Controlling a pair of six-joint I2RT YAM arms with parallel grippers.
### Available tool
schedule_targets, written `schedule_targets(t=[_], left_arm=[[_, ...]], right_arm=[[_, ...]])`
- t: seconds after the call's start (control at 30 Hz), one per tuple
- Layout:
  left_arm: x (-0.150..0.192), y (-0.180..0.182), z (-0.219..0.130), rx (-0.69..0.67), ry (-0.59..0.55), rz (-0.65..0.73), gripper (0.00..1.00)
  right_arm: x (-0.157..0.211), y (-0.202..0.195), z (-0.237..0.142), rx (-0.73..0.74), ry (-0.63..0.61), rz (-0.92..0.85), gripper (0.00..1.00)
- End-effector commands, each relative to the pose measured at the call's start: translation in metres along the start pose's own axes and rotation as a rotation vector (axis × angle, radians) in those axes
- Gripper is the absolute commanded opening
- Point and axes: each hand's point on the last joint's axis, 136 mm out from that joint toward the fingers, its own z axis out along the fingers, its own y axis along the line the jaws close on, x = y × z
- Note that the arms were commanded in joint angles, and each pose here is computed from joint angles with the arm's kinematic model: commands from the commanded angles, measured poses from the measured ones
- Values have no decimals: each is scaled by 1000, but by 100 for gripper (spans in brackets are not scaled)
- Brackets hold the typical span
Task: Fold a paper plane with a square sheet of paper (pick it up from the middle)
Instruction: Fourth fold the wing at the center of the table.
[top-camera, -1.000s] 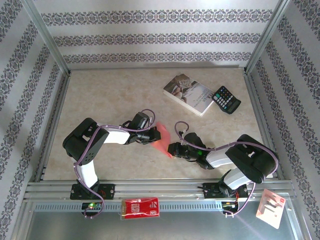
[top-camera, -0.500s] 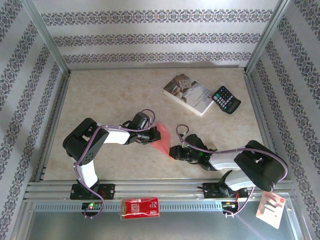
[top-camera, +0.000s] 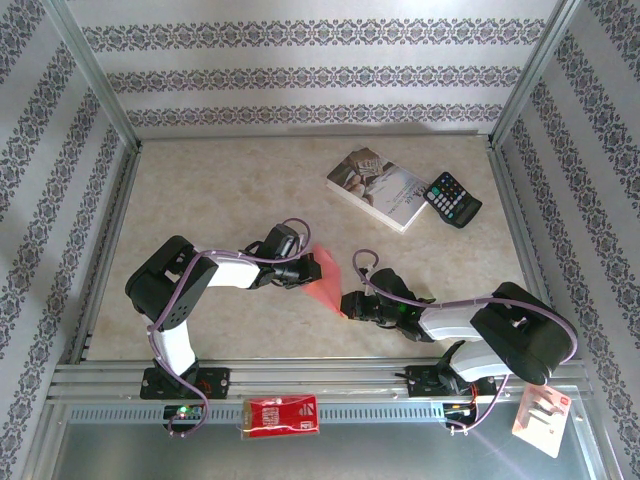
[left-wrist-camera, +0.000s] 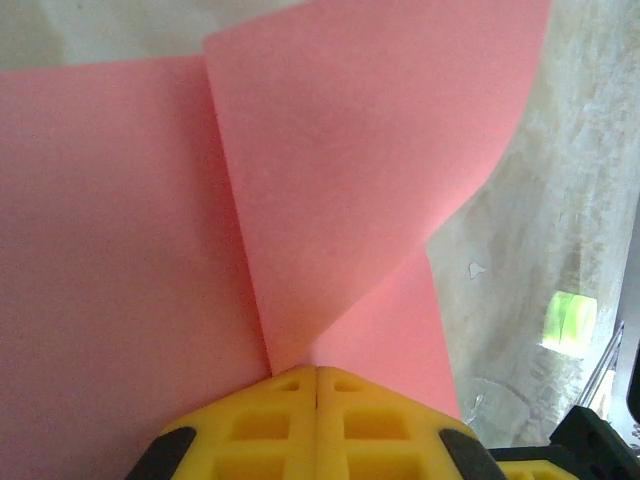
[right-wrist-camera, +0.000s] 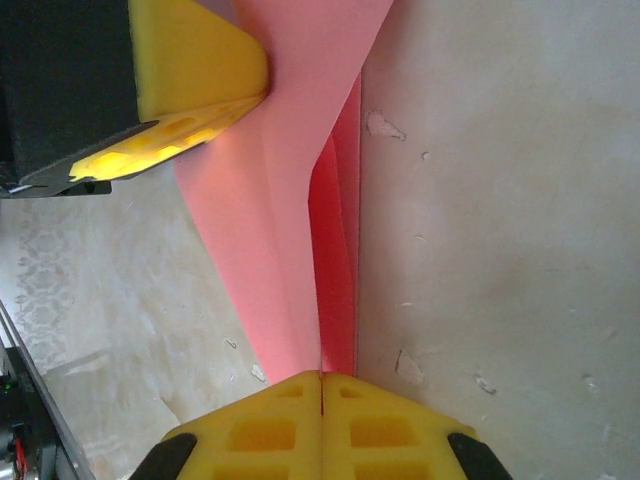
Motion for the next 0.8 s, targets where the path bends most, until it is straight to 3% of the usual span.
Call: schedule_targets(t=[0.0,0.2,0.77], left_arm=[[8,45,0,-132,13,-43,1],[9,46,0,-135,13,-46,1],[11,48,0,-133,15,-51,1]], right_arm=[[12,-24,-2,107,36,-6,6],[11,-23,-4,112,37,-16,10],[-14,25,-29,14,-17,-136,18]])
